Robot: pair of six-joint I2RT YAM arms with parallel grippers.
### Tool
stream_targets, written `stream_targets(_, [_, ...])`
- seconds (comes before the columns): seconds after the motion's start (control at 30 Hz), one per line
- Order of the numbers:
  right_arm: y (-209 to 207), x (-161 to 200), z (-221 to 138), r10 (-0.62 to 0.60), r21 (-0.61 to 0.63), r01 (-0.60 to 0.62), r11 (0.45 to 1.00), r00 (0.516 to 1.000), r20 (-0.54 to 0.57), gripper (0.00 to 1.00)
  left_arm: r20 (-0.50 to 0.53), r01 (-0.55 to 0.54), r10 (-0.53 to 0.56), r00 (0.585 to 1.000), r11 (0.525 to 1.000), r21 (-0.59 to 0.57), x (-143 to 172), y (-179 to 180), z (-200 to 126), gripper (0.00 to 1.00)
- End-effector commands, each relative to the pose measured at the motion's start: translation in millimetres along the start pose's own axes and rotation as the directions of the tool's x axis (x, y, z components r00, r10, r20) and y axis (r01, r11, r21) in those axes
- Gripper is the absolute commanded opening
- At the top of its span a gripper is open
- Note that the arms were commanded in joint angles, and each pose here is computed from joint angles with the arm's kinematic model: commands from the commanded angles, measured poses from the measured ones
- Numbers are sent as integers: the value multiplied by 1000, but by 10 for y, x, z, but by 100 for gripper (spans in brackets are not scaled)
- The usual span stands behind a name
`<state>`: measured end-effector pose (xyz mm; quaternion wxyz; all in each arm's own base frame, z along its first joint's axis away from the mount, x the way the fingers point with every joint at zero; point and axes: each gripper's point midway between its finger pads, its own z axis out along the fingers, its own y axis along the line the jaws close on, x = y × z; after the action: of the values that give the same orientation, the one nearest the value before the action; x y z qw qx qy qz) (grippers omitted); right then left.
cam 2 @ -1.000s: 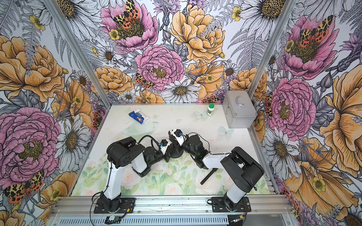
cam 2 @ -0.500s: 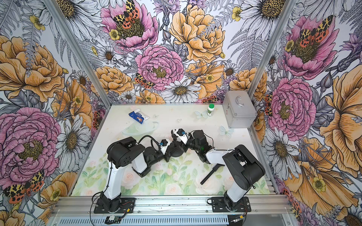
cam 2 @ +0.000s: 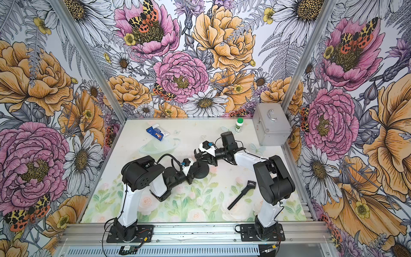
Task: Assemble a microphone stand
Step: Screw the microphone stand pole into the microphone stand base.
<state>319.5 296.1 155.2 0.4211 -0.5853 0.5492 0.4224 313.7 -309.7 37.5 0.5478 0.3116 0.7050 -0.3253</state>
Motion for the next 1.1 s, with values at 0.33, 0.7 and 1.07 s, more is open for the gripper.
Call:
stream_targets(0.33, [-454, 238, 42, 147, 451, -137, 882, 989, 13, 0, -109, 26, -23, 994, 999, 26, 357, -104, -50, 24])
stream_targets(0.7, [-433, 570, -329, 237, 911, -189, 366, 966, 105, 0, -110, 26, -23, 994, 999, 23, 358, -105, -51, 24])
stream_targets(1.07, [-78, 420, 50, 162, 737, -138, 662, 986, 39, 30, -113, 25, -22, 993, 1000, 19, 373, -101, -53, 24])
